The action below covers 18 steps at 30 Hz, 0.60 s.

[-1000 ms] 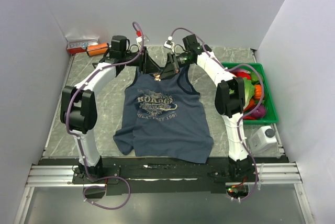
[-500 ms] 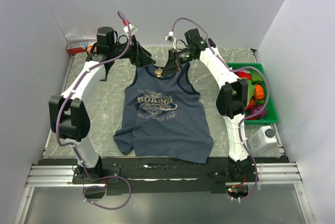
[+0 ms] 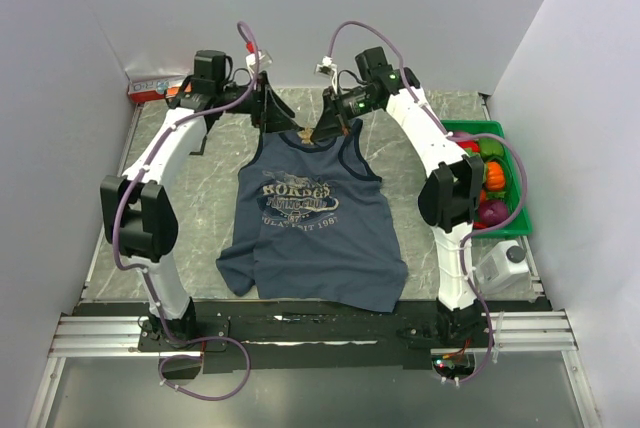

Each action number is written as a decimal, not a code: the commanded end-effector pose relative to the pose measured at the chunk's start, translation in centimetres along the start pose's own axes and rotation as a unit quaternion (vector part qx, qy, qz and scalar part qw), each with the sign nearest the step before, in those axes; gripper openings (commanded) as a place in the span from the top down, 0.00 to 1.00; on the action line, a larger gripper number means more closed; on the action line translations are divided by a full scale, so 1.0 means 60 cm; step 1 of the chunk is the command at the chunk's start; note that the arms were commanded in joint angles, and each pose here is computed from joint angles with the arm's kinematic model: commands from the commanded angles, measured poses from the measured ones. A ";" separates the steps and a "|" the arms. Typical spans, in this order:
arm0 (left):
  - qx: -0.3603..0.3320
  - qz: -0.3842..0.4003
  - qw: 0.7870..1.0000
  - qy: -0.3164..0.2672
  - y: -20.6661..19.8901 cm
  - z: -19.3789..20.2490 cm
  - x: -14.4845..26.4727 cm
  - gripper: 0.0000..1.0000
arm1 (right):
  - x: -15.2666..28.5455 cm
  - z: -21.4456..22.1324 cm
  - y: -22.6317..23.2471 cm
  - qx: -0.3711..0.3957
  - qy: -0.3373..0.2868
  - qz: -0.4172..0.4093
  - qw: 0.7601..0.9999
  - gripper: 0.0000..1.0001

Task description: Remove the brooch from the garment

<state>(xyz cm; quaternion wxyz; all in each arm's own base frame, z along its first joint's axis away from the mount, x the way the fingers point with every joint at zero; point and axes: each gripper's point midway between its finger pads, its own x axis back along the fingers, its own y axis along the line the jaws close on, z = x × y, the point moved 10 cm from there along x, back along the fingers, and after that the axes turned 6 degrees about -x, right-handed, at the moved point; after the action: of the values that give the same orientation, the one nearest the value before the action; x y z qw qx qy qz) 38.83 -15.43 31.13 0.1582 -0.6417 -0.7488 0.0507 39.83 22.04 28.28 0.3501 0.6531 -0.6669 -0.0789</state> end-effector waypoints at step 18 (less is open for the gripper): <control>-0.082 0.032 0.995 0.045 -0.031 0.007 -0.051 0.38 | 0.003 -0.024 0.059 0.051 0.001 0.003 0.999 1.00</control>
<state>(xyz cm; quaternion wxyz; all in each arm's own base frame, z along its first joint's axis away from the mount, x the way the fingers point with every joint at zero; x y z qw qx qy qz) 37.42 -18.89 29.74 0.1646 -0.6706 -0.7233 0.0014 39.22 23.13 28.03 0.3530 0.6552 -0.6655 -0.0564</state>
